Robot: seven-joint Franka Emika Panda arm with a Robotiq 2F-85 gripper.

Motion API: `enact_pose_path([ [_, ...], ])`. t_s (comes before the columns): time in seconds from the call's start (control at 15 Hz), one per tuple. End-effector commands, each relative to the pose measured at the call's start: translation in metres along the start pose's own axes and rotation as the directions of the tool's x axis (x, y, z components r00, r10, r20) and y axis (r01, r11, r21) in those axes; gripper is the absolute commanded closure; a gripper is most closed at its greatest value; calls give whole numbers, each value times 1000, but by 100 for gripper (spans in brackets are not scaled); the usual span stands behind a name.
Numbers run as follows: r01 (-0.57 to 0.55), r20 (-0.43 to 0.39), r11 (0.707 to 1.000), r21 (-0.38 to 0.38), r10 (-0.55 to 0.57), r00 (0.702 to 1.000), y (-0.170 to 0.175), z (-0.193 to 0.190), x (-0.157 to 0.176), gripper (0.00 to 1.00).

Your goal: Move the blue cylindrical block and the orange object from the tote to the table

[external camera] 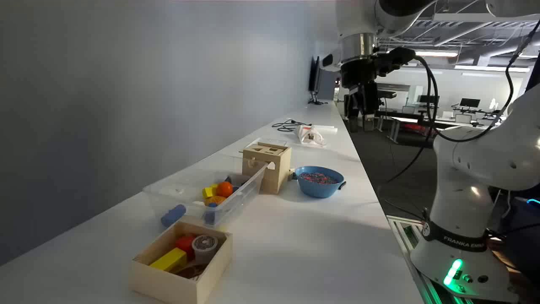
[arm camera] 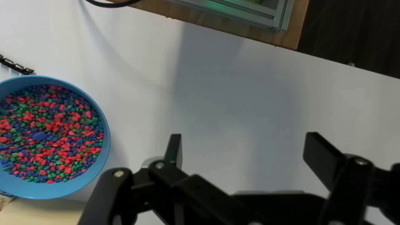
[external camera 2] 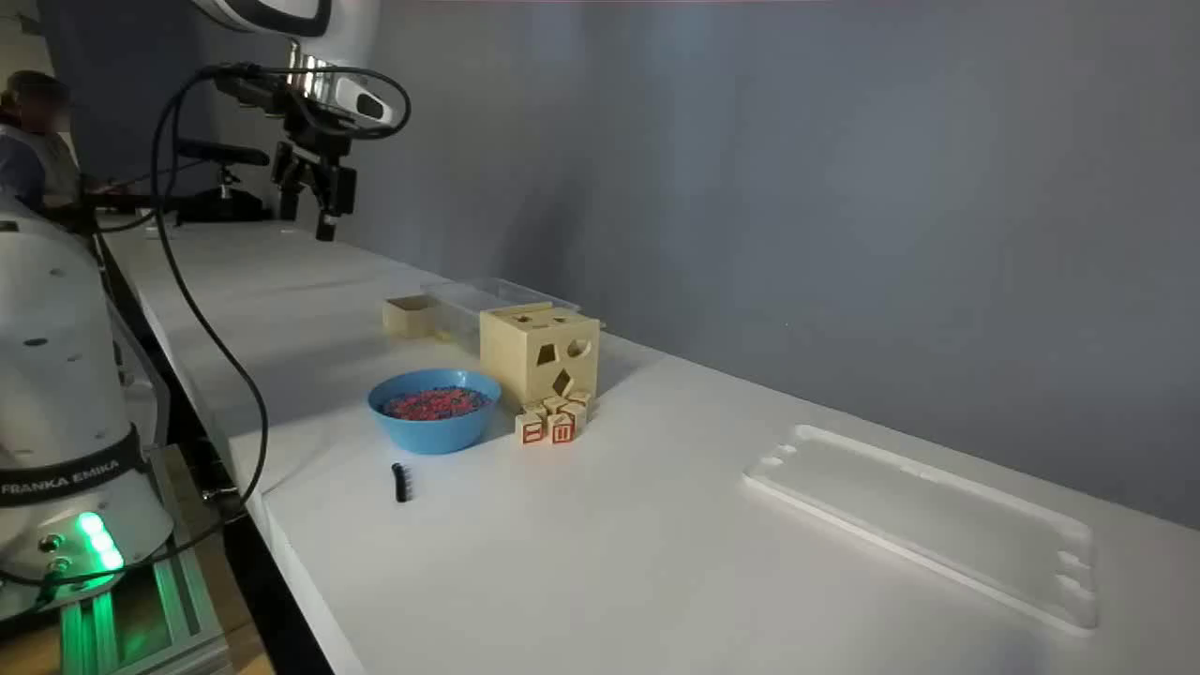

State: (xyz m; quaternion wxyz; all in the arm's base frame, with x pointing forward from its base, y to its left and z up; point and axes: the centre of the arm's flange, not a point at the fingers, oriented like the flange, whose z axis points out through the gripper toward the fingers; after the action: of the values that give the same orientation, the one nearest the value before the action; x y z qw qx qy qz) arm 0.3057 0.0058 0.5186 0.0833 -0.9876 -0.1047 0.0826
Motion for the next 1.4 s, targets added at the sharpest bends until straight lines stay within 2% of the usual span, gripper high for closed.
enact_pose_path([
  [0.0, 0, 0, 1000, 0, 0, 1000, 0, 0, 0, 0],
  [0.53, 0, 0, 1000, 0, 0, 1000, 0, 0, 0, 0],
  [0.6, -21, -36, 999, 37, 22, 999, -3, 1, 7, 0],
  [0.8, -63, -182, 996, 68, 74, 981, -6, -3, 44, 0],
  [1.0, -126, -290, 991, 43, 133, 948, -1, -9, 91, 0],
  [1.13, -179, -310, 984, 23, 177, 934, 2, -9, 120, 0],
  [1.33, -258, -288, 966, 12, 251, 924, 1, -5, 168, 0],
])
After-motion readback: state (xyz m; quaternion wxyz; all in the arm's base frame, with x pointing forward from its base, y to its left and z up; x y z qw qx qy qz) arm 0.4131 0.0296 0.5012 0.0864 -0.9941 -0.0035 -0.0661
